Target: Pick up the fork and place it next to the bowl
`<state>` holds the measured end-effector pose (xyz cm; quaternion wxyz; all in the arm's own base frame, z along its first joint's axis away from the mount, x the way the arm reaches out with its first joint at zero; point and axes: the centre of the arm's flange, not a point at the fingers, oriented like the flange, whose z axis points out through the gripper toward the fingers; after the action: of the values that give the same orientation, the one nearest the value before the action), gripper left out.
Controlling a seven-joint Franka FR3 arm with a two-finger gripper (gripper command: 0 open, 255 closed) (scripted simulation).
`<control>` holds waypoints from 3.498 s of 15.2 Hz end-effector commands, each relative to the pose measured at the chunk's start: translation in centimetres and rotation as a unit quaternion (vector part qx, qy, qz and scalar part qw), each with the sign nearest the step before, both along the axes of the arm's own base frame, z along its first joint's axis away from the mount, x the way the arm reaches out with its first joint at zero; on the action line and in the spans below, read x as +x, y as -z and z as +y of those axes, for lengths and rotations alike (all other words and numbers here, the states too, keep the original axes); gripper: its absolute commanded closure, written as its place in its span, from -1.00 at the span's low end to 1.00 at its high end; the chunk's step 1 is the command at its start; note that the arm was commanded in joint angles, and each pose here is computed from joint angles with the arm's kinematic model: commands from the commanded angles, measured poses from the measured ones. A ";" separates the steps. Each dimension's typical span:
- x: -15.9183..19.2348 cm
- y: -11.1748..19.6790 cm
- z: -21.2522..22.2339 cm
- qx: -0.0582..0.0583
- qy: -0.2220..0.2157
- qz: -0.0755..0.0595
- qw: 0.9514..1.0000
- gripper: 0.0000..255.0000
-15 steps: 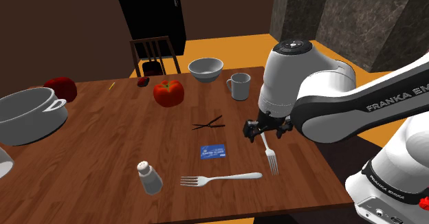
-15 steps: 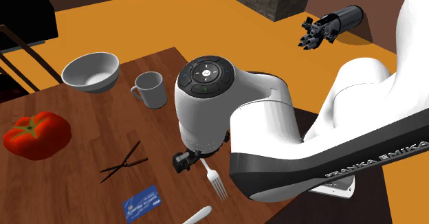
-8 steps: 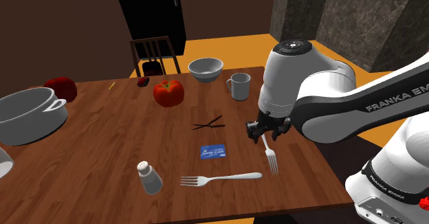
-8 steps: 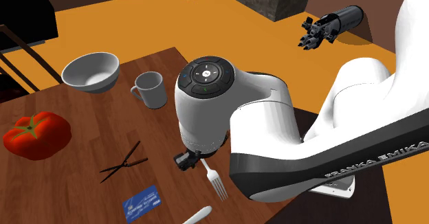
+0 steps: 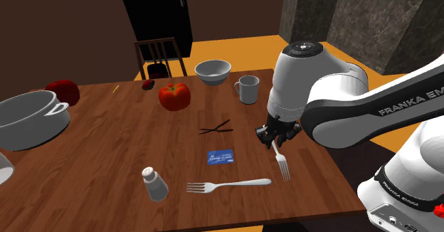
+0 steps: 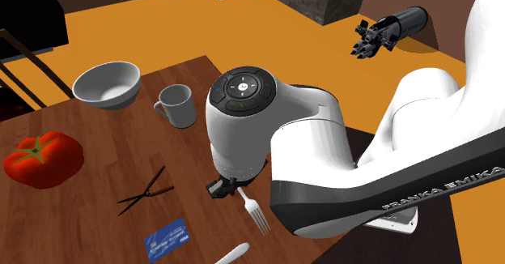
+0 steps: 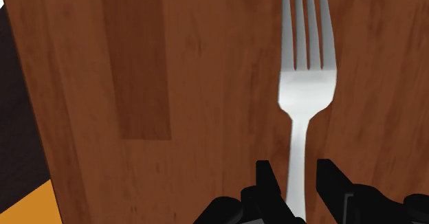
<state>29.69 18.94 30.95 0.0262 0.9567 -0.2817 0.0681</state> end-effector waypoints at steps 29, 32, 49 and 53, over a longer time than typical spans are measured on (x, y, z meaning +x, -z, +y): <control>0.0 -14.8 0.0 0.000 0.000 0.000 1.000 1.00; 1.3 -15.4 0.1 0.000 0.000 0.000 1.000 1.00; 23.7 -15.4 1.7 0.000 0.000 0.000 1.000 1.00; 29.0 -15.5 2.1 0.000 0.000 0.000 1.000 1.00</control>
<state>57.23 21.21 46.49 0.0255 0.9569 -0.2814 0.0677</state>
